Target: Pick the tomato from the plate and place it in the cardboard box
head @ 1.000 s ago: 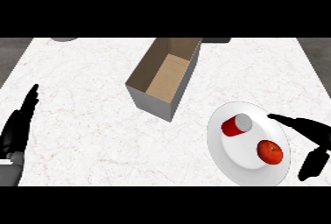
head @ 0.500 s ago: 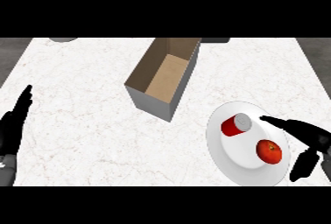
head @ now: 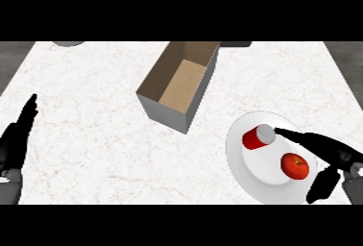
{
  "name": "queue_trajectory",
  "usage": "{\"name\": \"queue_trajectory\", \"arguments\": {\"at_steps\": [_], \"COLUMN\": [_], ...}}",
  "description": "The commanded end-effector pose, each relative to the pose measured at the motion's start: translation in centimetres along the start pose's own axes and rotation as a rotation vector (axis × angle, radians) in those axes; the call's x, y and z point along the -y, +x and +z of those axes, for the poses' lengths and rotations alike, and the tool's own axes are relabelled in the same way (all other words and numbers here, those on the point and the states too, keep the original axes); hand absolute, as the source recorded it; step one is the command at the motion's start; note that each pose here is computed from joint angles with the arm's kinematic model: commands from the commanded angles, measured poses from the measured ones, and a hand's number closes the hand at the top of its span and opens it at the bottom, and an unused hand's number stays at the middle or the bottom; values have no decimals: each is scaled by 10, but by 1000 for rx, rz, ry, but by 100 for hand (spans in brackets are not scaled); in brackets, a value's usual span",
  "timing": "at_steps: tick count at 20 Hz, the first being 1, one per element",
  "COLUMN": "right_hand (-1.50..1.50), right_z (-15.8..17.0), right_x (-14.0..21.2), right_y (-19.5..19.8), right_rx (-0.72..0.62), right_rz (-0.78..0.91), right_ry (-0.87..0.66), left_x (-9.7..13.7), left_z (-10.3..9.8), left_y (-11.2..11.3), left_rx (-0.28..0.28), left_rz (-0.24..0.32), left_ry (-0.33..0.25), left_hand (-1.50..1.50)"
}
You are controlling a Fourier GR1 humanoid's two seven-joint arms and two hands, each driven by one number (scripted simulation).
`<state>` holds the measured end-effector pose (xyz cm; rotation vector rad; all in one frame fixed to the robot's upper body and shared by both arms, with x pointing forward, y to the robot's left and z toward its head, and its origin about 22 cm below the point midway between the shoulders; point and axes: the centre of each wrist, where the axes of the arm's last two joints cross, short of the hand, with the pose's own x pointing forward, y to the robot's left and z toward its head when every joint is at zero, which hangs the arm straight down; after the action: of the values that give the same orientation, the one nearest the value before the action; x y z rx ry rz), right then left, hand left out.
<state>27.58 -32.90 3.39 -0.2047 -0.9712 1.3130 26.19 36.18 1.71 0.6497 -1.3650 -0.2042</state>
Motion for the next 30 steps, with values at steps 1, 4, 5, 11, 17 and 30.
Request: {"name": "queue_trajectory", "arguments": {"at_steps": [1, 4, 5, 11, 17, 30], "right_hand": [-150, -150, -150, -150, 150, 150], "right_z": [10, -8, 4, -30, -32, -60], "right_x": [2, -10, -15, -24, -41, 94], "right_y": [-15, 20, 20, 24, -13, 12], "right_rx": [9, -77, -88, -146, -130, 155], "right_rz": [-10, 70, 67, 62, 157, 359], "right_ry": [19, 61, 69, 82, -93, -423], "left_x": [0, 4, -4, 11, -10, 18], "left_z": [12, 7, 10, -2, 9, 0], "left_y": [5, 14, -6, -9, -11, 2], "left_rx": [-1, -21, -3, -9, -3, 63], "left_rz": [-10, -4, 1, -7, -4, 11], "left_ry": [-2, 5, -2, -14, -8, -50], "left_hand": [0, 0, 0, 0, 0, 0]}}
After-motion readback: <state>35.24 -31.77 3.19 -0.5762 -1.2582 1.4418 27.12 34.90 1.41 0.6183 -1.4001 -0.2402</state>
